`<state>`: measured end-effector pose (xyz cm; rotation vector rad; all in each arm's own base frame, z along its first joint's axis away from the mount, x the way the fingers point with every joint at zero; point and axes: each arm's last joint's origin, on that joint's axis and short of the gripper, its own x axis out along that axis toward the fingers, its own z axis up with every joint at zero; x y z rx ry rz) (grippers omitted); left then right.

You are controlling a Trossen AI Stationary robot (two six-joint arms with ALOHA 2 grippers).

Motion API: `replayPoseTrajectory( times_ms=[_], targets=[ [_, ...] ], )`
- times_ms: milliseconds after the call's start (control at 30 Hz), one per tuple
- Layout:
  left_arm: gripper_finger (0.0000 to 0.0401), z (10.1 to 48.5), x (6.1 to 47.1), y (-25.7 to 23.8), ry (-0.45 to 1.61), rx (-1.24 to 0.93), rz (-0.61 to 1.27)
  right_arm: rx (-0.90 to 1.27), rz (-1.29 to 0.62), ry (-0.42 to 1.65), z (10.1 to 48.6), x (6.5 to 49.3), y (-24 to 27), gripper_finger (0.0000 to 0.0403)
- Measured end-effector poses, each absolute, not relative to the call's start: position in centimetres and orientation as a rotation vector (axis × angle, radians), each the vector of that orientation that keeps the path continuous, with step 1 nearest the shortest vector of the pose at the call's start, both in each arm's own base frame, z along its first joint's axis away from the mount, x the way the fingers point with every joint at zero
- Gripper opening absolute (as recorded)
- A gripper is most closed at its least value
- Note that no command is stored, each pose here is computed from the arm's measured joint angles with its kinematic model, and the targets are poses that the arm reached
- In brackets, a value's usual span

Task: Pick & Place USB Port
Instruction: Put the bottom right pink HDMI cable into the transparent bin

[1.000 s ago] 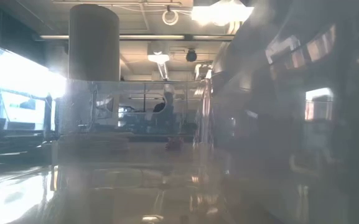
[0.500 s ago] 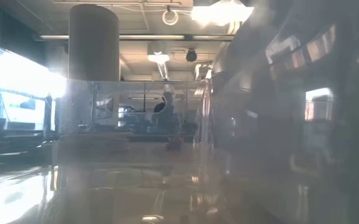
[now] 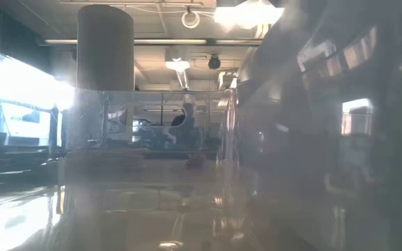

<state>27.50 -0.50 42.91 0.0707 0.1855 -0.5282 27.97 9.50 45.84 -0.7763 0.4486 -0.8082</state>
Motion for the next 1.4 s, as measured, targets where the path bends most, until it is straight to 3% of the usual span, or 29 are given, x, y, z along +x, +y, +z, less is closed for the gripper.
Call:
replayPoseTrajectory(
  times_ms=[233,767,1100,1400],
  targets=[
    [0.0029,43.5,25.7,-4.5,0.236,-0.025,-0.592,-0.729,-0.85,0.423,46.3,25.9,10.3,0.0226],
    [0.0029,43.3,20.9,-11.4,0.348,-0.093,-0.241,-0.655,-0.746,0.33,46.3,23.8,13.8,0.0216],
    [0.0029,41.2,20.6,-18.2,0.334,-0.239,-0.082,-0.598,-0.714,0.291,46.3,23.2,14.7,0.0216],
    [0.0029,40.2,21.7,-23.7,0.2,-0.307,-0.134,-0.526,-0.708,0.263,46.3,23.2,14.8,0.0215]
  ],
)
